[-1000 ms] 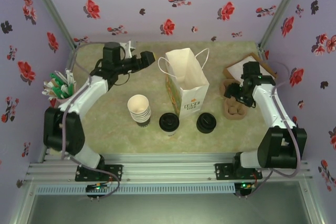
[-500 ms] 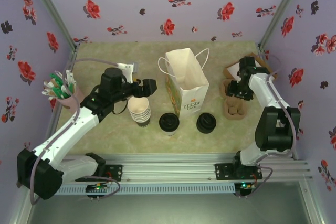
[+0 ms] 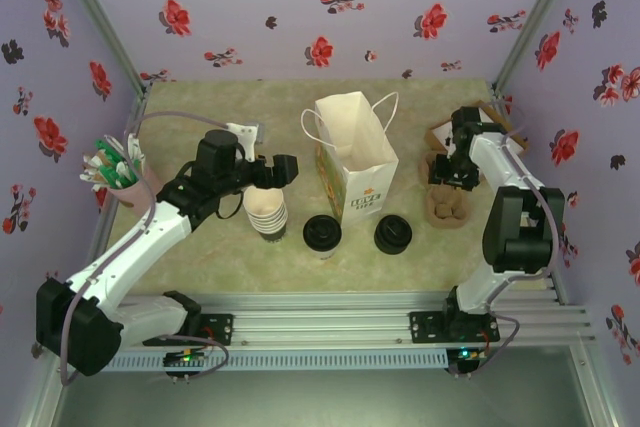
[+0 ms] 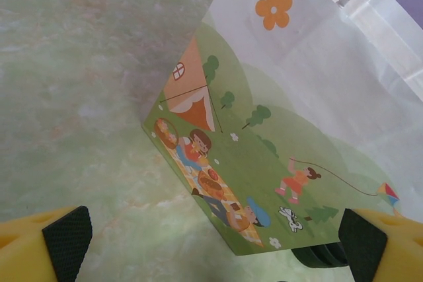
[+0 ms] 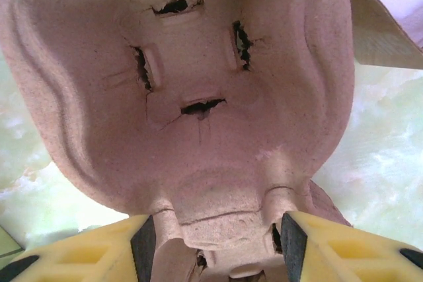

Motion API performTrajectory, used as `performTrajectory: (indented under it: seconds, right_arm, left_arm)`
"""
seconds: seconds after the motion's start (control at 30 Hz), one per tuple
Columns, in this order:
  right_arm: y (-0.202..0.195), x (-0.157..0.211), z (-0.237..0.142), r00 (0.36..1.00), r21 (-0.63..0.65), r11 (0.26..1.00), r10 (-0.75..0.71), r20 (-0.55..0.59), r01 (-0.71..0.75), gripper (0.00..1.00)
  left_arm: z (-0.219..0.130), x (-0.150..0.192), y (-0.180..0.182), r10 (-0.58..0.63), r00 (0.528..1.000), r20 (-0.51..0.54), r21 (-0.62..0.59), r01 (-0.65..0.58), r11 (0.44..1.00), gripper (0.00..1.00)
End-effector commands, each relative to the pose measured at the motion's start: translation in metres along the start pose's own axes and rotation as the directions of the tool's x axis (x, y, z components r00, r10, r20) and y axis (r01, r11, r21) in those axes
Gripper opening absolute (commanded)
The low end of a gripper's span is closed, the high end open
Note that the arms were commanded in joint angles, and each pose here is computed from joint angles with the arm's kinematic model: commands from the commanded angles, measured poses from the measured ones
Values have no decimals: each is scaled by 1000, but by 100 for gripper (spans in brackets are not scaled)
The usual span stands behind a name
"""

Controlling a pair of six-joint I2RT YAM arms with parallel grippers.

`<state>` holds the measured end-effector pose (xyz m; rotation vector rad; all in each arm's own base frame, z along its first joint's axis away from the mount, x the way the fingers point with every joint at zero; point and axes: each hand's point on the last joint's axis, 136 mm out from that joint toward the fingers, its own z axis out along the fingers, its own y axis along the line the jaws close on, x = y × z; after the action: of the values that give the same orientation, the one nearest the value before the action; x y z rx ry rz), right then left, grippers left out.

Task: Pack the takeout coffee

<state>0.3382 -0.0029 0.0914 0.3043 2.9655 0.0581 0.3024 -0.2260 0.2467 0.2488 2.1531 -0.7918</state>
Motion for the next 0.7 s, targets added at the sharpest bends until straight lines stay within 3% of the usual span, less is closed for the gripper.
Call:
performTrajectory:
  seconds: [0.0, 0.2, 0.67]
  right_arm:
    - [-2, -2, -2, 1000, 14, 1000, -24, -17, 25, 53]
    - [-2, -3, 1, 999, 14, 1000, -24, -22, 25, 47]
    - [0, -1, 7, 999, 17, 999, -28, -43, 29, 47]
  left_arm:
    - [1, -4, 1, 28, 1000, -1, -14, -28, 999, 99]
    - [4, -4, -1, 25, 1000, -7, -5, -25, 1000, 100]
    - [2, -7, -3, 22, 1000, -3, 2, -22, 1000, 99]
